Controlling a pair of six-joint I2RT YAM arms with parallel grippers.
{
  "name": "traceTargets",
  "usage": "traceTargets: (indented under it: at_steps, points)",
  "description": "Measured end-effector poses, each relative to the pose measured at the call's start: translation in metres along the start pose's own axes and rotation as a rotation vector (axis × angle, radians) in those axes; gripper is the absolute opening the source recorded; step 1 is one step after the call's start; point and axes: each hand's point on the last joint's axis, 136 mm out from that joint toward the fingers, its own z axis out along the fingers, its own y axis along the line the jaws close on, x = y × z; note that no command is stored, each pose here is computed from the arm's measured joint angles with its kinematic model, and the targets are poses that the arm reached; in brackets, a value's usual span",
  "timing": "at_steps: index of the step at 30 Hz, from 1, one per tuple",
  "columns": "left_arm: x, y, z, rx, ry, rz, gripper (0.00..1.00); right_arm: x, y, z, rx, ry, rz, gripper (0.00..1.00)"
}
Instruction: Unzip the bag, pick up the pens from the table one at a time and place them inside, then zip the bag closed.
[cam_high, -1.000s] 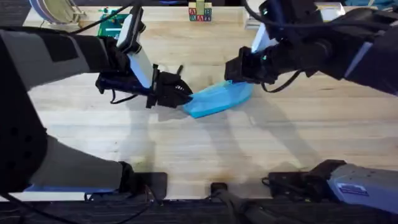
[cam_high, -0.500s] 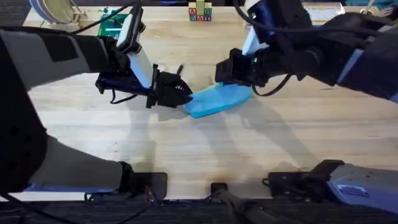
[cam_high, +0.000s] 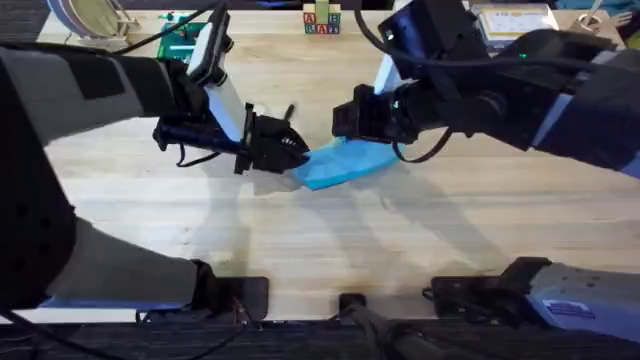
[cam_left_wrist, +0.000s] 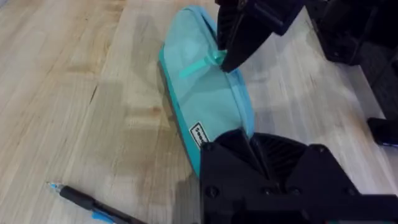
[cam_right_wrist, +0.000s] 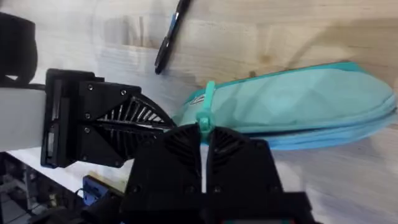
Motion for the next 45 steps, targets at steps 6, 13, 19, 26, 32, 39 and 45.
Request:
traceTargets:
  at_steps: [6,13,19,26,32,39,45]
  points:
    - [0.000,0.000,0.000,0.000,0.000,0.001,0.041,0.002,0.001,0.007,0.000,0.013,0.012,0.034]
    - [0.000,0.000,0.000,0.000,0.000,0.001,0.041,0.007,0.019,0.016,-0.044,0.017,-0.003,0.034]
    - [0.000,0.000,0.000,-0.002,0.001,0.000,0.041,0.006,0.025,0.016,-0.058,0.001,-0.014,0.034]
    - [0.000,0.000,0.000,-0.002,0.001,0.000,0.042,0.005,0.027,0.016,-0.061,-0.005,0.037,0.034]
    - [0.000,0.000,0.000,-0.001,0.001,0.000,0.041,0.009,0.034,0.016,-0.074,-0.002,0.053,0.034]
    - [0.000,0.000,0.000,-0.001,0.002,0.000,0.041,0.015,0.045,0.021,-0.094,0.000,0.031,0.034]
    - [0.001,0.000,0.000,-0.001,0.002,0.000,0.042,0.017,0.050,0.025,-0.103,0.002,0.020,0.034]
